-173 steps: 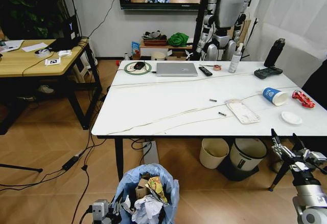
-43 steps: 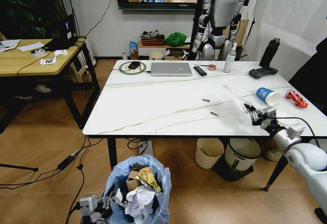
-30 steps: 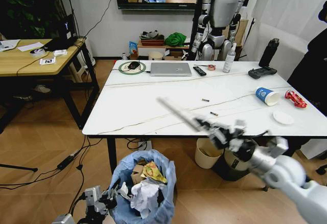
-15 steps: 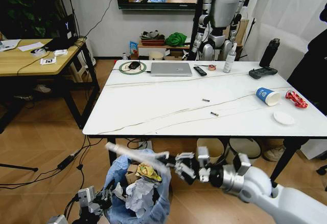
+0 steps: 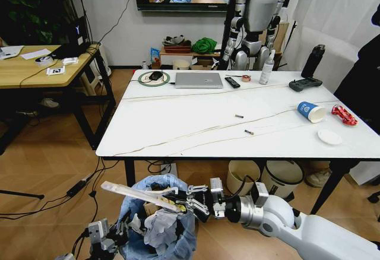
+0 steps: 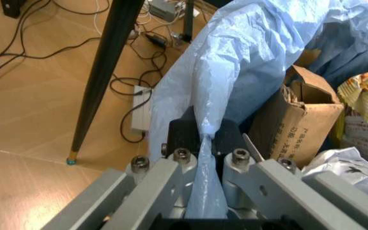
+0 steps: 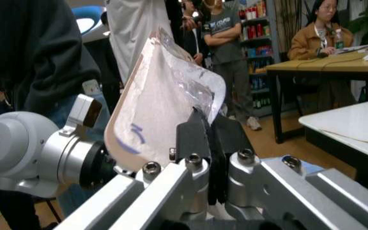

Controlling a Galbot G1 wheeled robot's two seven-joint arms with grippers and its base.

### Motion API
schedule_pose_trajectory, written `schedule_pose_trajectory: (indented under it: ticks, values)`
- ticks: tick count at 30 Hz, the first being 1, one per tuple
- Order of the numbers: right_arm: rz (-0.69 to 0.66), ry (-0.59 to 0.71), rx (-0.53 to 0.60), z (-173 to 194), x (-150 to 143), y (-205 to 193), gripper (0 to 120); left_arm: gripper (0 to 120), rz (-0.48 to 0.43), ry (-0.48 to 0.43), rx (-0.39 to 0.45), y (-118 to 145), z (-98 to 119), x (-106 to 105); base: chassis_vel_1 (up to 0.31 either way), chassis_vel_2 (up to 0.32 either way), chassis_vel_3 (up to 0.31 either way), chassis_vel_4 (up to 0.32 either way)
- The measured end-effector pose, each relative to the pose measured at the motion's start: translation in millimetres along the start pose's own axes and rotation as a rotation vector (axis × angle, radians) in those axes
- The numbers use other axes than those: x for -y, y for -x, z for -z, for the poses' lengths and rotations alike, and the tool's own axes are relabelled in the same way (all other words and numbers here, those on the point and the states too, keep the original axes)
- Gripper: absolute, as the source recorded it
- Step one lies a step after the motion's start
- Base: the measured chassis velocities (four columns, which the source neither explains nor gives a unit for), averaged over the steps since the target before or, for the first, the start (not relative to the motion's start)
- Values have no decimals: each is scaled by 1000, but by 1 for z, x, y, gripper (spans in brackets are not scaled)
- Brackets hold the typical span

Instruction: Pick up the trash bin and place the trash from the table into it.

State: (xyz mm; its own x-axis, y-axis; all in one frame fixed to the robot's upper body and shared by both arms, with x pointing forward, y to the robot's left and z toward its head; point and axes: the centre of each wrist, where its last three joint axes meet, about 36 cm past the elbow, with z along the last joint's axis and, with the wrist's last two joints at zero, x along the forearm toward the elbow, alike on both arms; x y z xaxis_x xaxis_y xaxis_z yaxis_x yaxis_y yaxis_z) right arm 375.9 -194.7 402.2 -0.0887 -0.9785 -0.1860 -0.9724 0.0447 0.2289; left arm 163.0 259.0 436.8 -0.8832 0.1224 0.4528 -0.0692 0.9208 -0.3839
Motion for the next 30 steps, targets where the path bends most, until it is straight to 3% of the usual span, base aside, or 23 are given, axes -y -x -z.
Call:
schedule_pose_trajectory:
  ticks: [30]
  values:
    - [-57,62,-55,-32,-33,-37,0,0,4,1,10,-1,2,1,0,0,0,0]
